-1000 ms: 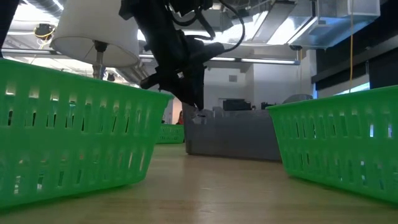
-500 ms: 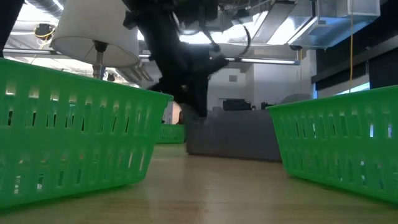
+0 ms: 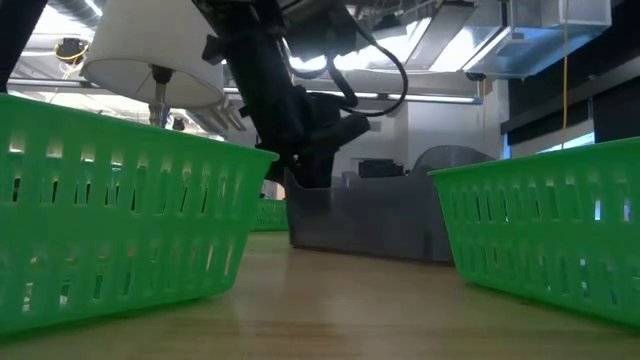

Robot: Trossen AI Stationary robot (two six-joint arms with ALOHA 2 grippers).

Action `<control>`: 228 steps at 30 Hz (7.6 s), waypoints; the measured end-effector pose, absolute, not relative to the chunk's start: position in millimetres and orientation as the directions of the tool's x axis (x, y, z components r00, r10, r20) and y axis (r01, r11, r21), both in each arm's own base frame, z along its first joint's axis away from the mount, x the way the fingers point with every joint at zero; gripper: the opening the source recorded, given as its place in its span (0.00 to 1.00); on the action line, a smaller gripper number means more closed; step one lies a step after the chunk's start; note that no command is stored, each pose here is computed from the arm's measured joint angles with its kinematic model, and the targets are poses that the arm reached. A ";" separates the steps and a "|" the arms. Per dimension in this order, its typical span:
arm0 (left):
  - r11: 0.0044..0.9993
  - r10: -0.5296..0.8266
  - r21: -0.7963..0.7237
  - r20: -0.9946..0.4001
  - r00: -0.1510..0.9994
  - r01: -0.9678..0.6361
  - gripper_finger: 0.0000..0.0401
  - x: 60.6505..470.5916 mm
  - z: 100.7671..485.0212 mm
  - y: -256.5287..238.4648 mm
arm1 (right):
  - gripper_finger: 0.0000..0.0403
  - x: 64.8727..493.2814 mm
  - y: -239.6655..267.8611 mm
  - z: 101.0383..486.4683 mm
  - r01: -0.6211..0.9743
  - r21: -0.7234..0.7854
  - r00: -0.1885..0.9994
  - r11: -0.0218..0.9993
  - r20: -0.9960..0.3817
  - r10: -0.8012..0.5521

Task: Stack baskets by color
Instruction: Stack the bottom transparent black bin on the top transparent black bin, then prepare the bottom left green bin

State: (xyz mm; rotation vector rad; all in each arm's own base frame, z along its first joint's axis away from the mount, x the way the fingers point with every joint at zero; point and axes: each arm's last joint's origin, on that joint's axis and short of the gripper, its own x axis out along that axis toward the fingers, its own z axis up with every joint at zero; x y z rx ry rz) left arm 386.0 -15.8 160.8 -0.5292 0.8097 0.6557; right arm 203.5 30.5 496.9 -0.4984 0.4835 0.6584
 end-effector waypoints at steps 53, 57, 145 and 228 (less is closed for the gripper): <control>0.524 0.416 -0.414 -0.638 0.648 -0.744 0.00 417.0 288.9 182.3 | 0.15 204.3 14.7 492.9 -0.280 -0.459 0.770 0.843 -0.632 -0.088; 0.498 0.437 -0.418 -0.636 0.636 -0.760 0.00 417.9 285.6 185.7 | 0.15 204.3 14.7 492.9 -0.280 -0.460 0.770 0.843 -0.632 -0.090; 0.204 0.504 -0.349 -0.763 0.404 -0.915 0.13 417.9 243.0 187.2 | 0.15 204.0 14.9 492.2 -0.288 -0.455 0.765 0.842 -0.639 -0.084; 1.000 -0.001 0.013 -0.790 0.613 0.018 0.12 148.1 453.9 -65.9 | 0.04 408.8 92.9 320.8 0.069 0.232 0.500 0.970 -0.850 0.168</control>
